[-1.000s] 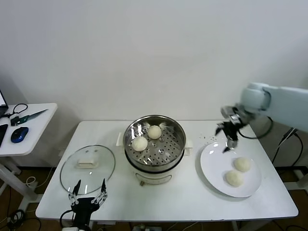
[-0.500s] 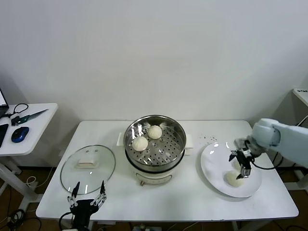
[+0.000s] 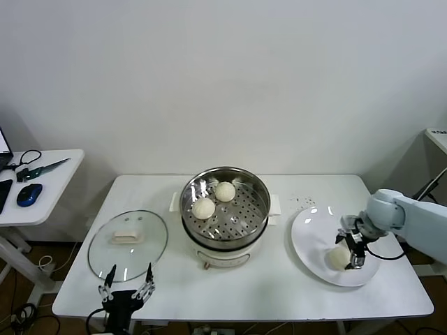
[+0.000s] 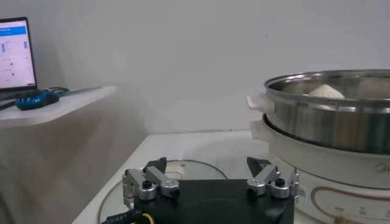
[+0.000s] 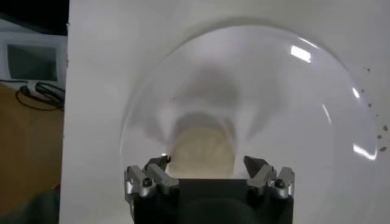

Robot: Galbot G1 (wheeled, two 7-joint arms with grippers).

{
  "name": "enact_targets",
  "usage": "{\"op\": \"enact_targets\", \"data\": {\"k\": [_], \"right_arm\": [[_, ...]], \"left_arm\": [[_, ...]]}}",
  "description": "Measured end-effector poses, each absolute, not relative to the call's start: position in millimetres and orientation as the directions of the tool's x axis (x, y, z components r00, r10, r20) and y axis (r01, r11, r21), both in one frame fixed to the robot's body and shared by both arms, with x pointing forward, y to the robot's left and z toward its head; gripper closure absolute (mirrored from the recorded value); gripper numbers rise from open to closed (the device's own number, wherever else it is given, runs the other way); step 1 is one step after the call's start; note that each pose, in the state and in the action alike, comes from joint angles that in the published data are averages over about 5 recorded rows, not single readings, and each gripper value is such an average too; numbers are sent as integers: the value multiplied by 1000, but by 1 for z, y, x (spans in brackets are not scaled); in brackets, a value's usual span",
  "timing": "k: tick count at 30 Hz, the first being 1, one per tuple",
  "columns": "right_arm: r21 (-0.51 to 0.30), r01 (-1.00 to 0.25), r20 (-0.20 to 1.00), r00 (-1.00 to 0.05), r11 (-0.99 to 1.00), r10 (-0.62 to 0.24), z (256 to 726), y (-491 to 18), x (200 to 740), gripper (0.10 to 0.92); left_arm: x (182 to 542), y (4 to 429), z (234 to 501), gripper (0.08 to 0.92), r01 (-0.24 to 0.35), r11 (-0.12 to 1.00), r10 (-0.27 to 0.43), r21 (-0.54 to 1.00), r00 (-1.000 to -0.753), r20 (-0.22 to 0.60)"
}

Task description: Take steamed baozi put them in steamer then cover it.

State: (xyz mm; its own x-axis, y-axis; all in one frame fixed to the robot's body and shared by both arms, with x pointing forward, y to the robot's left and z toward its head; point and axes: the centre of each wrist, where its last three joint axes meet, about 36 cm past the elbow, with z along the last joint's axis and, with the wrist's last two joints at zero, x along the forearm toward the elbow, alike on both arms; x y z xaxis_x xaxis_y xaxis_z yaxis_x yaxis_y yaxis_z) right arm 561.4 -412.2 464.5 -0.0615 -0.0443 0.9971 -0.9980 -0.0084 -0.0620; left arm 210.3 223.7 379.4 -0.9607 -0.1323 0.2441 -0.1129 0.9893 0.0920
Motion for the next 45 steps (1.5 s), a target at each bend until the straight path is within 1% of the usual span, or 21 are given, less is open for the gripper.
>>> {"op": "enact_targets", "data": {"k": [5, 10, 13, 19, 24, 29, 33, 37, 41, 45], "right_arm": [[-72, -997, 997, -72, -7, -40, 463, -412, 561, 212], [-72, -997, 996, -72, -6, -43, 463, -412, 561, 314], [-68, -998, 997, -68, -6, -43, 463, -412, 560, 357], [-69, -997, 996, -67, -22, -51, 471, -410, 562, 369], [-101, -991, 993, -95, -85, -70, 503, -400, 581, 366], [-169, -957, 982, -144, -236, -119, 571, -371, 614, 362], [-250, -878, 966, -199, -409, -163, 639, -329, 633, 365], [-302, -737, 953, -229, -604, -197, 694, -274, 633, 369], [-309, -563, 950, -228, -766, -215, 722, -218, 619, 369], [-291, -393, 951, -222, -872, -218, 726, -170, 605, 369]], "left_arm": [[211, 223, 380, 177, -109, 990, -129, 91, -961, 244], [211, 222, 380, 177, -106, 990, -125, 90, -962, 243], [211, 222, 380, 177, -108, 990, -127, 91, -961, 244], [210, 222, 382, 177, -110, 990, -129, 93, -962, 242], [211, 220, 384, 177, -105, 990, -126, 96, -963, 238], [211, 217, 386, 177, -100, 990, -121, 96, -964, 238], [211, 216, 387, 177, -99, 990, -120, 99, -965, 234], [211, 216, 389, 177, -101, 990, -121, 99, -966, 230], [211, 217, 390, 177, -105, 989, -126, 100, -966, 228], [211, 218, 390, 177, -108, 989, -128, 100, -966, 225]]}}
